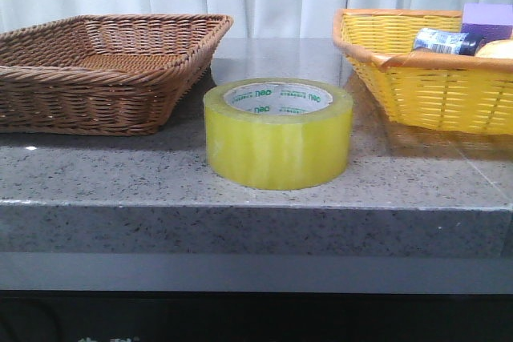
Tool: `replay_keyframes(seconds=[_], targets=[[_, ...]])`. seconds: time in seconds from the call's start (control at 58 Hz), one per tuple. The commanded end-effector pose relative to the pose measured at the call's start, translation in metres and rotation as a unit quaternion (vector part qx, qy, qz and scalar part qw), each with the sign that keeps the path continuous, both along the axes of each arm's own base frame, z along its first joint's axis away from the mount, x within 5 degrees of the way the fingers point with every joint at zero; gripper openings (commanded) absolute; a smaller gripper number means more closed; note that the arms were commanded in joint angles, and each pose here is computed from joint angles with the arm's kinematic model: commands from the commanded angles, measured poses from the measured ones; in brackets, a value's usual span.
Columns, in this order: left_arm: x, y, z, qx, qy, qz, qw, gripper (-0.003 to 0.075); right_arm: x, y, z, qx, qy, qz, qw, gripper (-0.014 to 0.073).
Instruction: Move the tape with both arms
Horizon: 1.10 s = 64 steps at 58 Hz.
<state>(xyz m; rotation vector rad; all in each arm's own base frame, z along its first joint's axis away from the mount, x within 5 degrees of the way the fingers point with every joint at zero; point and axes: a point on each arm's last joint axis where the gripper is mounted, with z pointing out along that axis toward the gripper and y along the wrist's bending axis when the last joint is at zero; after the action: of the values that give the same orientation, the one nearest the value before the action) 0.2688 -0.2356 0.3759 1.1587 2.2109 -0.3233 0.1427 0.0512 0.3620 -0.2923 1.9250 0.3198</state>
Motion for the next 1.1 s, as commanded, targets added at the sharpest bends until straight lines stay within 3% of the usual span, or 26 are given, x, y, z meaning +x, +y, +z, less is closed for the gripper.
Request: replay_keyframes(seconds=[0.0,0.241,0.466,1.086], targets=[[0.001,-0.006,0.022,-0.019,-0.040,-0.035,0.998,0.0652,0.000,-0.002,0.015,0.009,-0.045,-0.008,0.999,-0.0067],[0.013,-0.022,-0.002,0.034,-0.029,-0.099,0.994,0.0652,0.000,-0.002,0.015,0.006,-0.045,-0.008,0.999,-0.0067],[0.011,-0.028,-0.006,0.031,-0.026,-0.132,0.990,0.0652,0.000,-0.002,0.015,0.005,-0.045,-0.008,0.999,-0.0067],[0.033,-0.046,-0.053,0.067,0.006,-0.141,0.988,0.0650,0.000,-0.002,0.014,0.004,-0.044,-0.008,0.999,-0.0067]])
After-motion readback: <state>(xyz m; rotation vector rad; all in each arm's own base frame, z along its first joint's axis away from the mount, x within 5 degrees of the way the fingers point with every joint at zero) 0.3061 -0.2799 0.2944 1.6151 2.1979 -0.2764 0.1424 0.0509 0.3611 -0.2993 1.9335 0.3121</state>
